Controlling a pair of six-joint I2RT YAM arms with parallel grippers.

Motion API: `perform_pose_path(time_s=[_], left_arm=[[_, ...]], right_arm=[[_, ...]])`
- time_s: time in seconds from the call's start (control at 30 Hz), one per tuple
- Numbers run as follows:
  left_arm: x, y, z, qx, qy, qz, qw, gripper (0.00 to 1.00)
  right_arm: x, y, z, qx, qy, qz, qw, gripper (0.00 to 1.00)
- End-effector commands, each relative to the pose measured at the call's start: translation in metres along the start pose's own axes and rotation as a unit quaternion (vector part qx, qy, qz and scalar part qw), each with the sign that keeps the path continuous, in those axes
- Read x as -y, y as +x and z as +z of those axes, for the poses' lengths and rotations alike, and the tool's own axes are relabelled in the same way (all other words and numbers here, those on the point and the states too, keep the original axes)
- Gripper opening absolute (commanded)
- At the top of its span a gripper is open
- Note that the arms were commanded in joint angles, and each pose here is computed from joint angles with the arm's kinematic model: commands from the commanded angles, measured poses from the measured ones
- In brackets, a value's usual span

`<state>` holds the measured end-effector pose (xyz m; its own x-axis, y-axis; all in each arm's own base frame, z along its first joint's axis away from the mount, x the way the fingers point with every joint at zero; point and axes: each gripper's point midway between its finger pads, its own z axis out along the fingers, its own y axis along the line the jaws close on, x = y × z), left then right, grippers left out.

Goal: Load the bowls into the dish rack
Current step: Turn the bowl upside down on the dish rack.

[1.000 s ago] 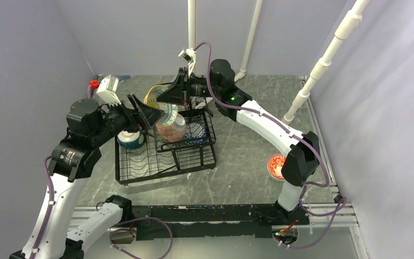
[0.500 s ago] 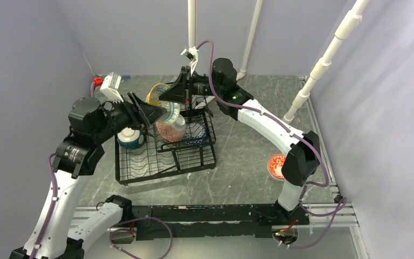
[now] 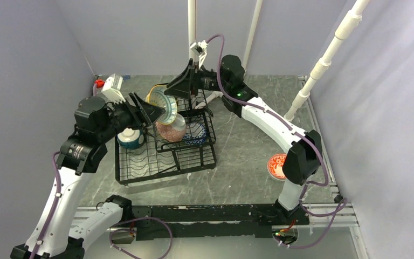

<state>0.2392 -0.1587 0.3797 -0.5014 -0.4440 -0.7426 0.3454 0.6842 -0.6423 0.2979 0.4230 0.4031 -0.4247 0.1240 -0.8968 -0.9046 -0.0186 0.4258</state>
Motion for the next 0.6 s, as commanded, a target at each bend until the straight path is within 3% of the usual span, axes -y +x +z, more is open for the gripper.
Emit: perform_pose_path(time_s=[0.0, 0.27, 0.57], left_arm=[[0.006, -0.026, -0.006, 0.059, -0.001, 0.016, 0.998, 0.03], [-0.018, -0.04, -0.021, 0.103, -0.073, 0.048, 0.991, 0.03], [-0.05, -0.047, -0.045, 0.128, -0.166, 0.091, 0.973, 0.03]], right_arm=[[-0.014, -0.015, -0.003, 0.016, -0.022, -0.024, 0.999, 0.55], [-0.004, -0.009, -0.005, 0.012, -0.007, -0.02, 1.0, 0.69], [0.005, 0.001, -0.009, 0.001, 0.005, -0.014, 1.0, 0.71]])
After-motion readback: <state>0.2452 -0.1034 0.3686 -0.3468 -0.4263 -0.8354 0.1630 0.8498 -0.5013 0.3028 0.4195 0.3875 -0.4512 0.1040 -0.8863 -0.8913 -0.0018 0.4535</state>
